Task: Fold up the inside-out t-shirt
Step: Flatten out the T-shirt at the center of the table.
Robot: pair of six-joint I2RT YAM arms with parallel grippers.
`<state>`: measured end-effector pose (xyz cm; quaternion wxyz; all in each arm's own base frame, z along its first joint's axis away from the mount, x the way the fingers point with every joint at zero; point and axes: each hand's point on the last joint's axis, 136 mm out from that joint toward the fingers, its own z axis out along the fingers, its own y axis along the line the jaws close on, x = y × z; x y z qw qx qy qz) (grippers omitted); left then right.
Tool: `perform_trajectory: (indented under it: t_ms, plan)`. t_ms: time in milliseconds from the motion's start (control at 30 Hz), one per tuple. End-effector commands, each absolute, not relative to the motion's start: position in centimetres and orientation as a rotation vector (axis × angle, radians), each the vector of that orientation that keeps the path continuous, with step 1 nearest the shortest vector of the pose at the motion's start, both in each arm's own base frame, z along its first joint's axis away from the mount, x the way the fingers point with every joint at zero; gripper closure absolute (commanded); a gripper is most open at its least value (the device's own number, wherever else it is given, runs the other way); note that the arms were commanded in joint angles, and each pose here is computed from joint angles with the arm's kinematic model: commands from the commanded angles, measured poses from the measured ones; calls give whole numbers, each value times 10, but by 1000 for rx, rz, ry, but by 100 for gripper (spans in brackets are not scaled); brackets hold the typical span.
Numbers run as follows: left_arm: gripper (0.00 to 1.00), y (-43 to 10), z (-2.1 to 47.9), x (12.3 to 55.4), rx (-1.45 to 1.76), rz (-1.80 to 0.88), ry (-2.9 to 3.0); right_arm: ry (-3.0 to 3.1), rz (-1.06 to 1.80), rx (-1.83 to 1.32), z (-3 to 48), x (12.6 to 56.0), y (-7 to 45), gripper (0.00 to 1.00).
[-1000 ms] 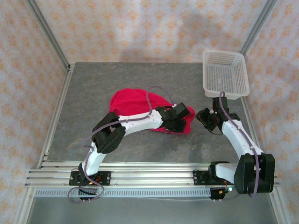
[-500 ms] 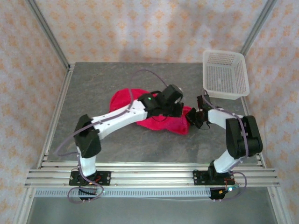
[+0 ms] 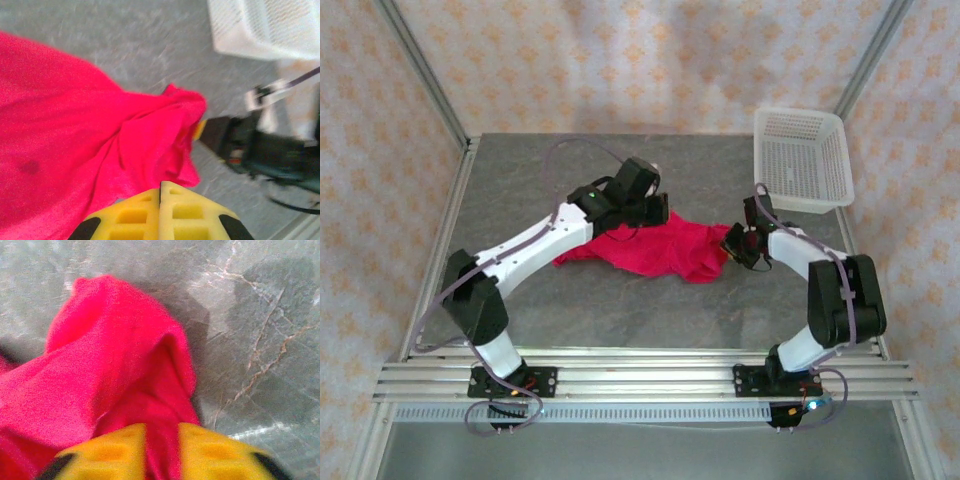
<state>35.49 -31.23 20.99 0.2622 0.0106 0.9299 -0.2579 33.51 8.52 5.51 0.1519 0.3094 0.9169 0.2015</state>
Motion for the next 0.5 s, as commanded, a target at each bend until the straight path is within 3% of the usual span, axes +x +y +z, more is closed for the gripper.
perform_trajectory:
  t_ms: [0, 167, 467]
  plan:
    - [86, -272, 184, 351, -20, -570, 2583, 2608, 481, 804, 88, 328, 72, 59]
    - [58, -182, 157, 345, -255, -482, 2596, 2589, 495, 728, 107, 311, 72, 56]
    - [56, -76, 111, 325, -541, -343, 2630, 2727, 532, 546, 81, 297, 124, 49]
